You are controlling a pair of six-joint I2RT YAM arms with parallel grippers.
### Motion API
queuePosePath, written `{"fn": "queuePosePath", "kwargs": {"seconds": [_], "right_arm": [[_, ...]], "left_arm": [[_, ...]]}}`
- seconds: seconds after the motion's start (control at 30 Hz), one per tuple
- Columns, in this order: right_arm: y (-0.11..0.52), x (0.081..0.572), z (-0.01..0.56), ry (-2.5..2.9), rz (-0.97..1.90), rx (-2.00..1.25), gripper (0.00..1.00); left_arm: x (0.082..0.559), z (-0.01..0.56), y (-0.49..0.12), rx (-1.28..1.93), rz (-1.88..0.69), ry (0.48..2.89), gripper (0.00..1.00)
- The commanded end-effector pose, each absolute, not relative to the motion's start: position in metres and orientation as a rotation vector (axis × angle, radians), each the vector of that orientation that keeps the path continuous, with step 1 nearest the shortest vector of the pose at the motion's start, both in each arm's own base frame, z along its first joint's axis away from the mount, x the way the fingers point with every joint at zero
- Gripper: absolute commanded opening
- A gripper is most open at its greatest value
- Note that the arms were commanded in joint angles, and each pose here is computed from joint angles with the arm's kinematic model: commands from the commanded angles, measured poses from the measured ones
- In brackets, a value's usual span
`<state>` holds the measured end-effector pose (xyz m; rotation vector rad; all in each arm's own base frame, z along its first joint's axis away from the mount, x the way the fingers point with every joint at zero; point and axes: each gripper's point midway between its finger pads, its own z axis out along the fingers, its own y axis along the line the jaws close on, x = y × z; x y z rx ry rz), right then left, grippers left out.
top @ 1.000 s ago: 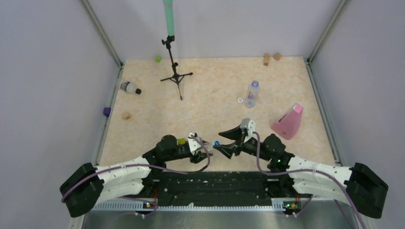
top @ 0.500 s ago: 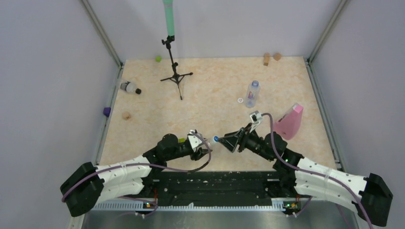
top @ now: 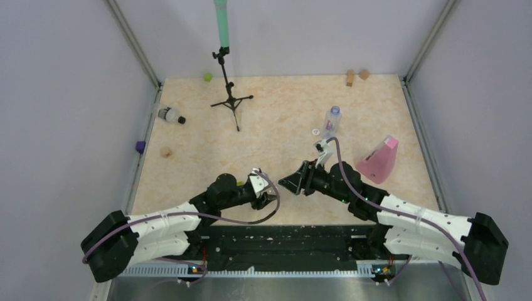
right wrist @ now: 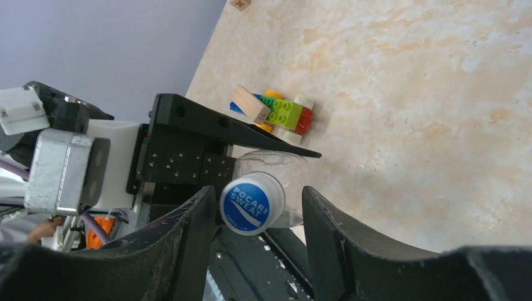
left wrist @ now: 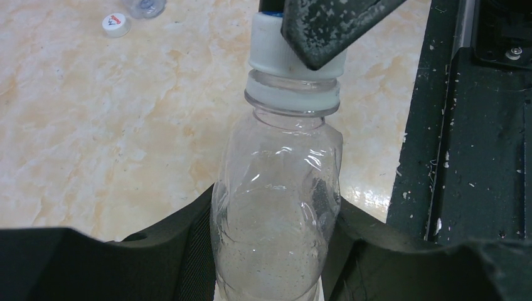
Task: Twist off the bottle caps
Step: Unscrew the bottle cap from the plastic bottle.
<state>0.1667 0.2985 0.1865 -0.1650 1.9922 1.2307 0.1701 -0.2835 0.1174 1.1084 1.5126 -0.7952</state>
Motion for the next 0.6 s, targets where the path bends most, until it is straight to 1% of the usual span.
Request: {"fn": "queuePosePath", "kwargs": {"seconds": [0.0, 0.17, 0.27, 0.33, 0.43, 0.57], "right_arm": [[0.308, 0.166, 0.209, 1.951, 1.238, -0.228, 0.48], [0.309, 0.163, 0.202, 1.955, 1.226, -0.283, 0.24], [0.308, 0.161, 0.197, 1.948, 1.195, -0.347, 0.16], [0.305, 0.162, 0.195, 1.925, 1.157, -0.397, 0.14], [0.305, 0.158, 0.201, 1.803, 1.142, -0.528, 0.13], [0.310, 0.135, 0.205, 1.506, 1.186, -0.802, 0.14]], "left_arm": [[0.174, 0.128, -0.290, 1.100, -0.806, 1.487, 0.00], [0.174, 0.128, -0.292, 1.097, -0.814, 1.486, 0.00], [0.173, 0.130, -0.292, 1.093, -0.818, 1.475, 0.00], [0.173, 0.130, -0.292, 1.093, -0.820, 1.471, 0.00], [0.171, 0.130, -0.293, 1.095, -0.829, 1.465, 0.00], [0.167, 0.133, -0.294, 1.098, -0.856, 1.436, 0.00]]}}
